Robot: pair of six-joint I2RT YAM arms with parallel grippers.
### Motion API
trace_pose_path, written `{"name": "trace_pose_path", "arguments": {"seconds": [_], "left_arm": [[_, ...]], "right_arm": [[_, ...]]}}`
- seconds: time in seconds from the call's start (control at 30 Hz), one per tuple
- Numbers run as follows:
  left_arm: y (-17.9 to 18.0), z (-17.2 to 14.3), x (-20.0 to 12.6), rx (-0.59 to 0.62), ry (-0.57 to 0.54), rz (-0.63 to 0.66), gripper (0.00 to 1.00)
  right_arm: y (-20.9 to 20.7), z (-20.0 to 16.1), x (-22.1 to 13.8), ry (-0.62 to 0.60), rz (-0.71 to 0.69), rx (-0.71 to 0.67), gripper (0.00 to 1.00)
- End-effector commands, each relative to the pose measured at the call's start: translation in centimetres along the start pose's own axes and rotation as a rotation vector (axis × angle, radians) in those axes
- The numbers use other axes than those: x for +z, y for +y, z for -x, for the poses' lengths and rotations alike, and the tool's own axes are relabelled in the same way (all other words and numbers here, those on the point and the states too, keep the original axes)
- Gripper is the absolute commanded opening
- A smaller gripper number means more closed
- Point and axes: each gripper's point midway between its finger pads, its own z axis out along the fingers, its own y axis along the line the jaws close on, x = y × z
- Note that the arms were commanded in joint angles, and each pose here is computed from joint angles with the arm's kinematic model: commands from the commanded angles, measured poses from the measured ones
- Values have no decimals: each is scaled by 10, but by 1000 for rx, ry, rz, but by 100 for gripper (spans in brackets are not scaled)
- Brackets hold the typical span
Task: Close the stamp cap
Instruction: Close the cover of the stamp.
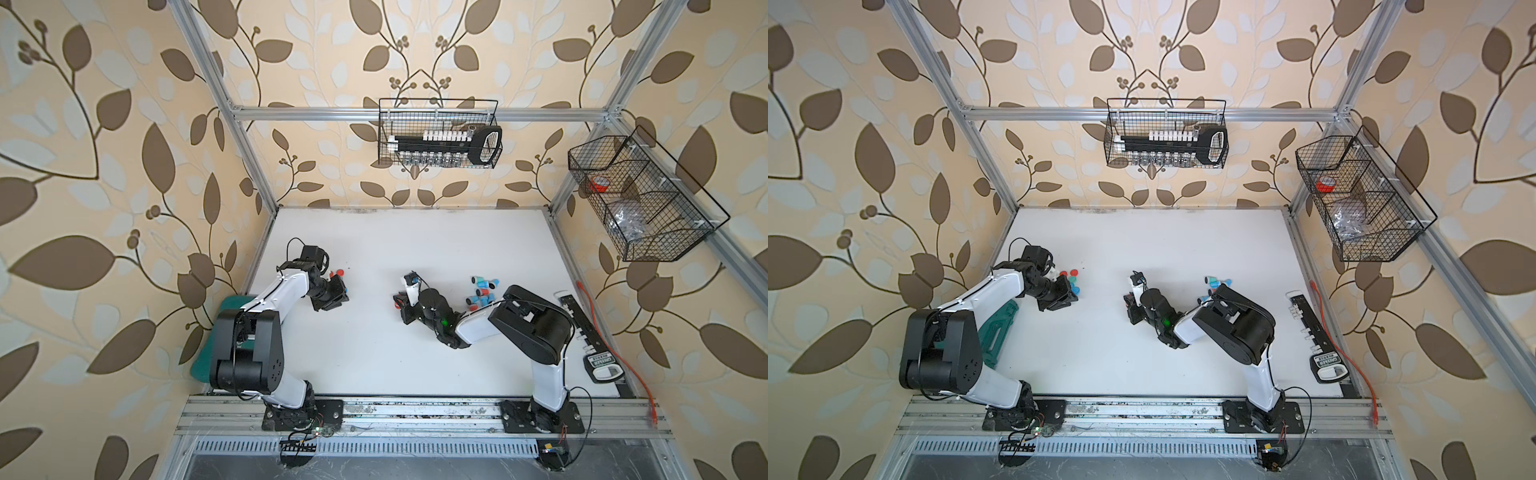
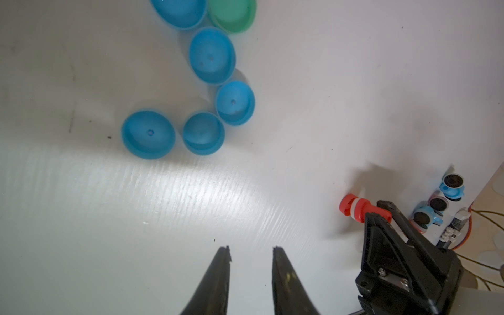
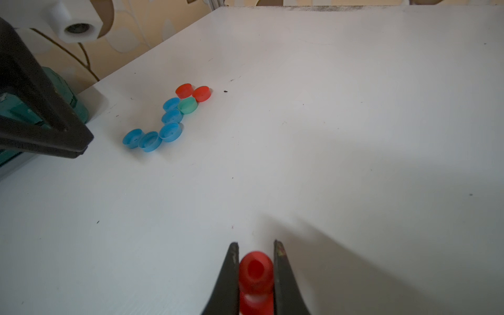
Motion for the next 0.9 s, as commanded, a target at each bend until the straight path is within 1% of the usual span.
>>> {"name": "trace_pose_path", "arguments": {"seconds": [0.0,0.37,0.87], "left_arm": [[1,2,-10,1,-34,0,29],[4,-1,-11,2,-34,6,29],[5,-3,-10,-11,-32,2,29]], "right_arm": [[-4,-13,1,15,-19,-14,0],[4,-13,4,7,-9,-24,0],[8,15,-15,-55,0,-41,0]]}}
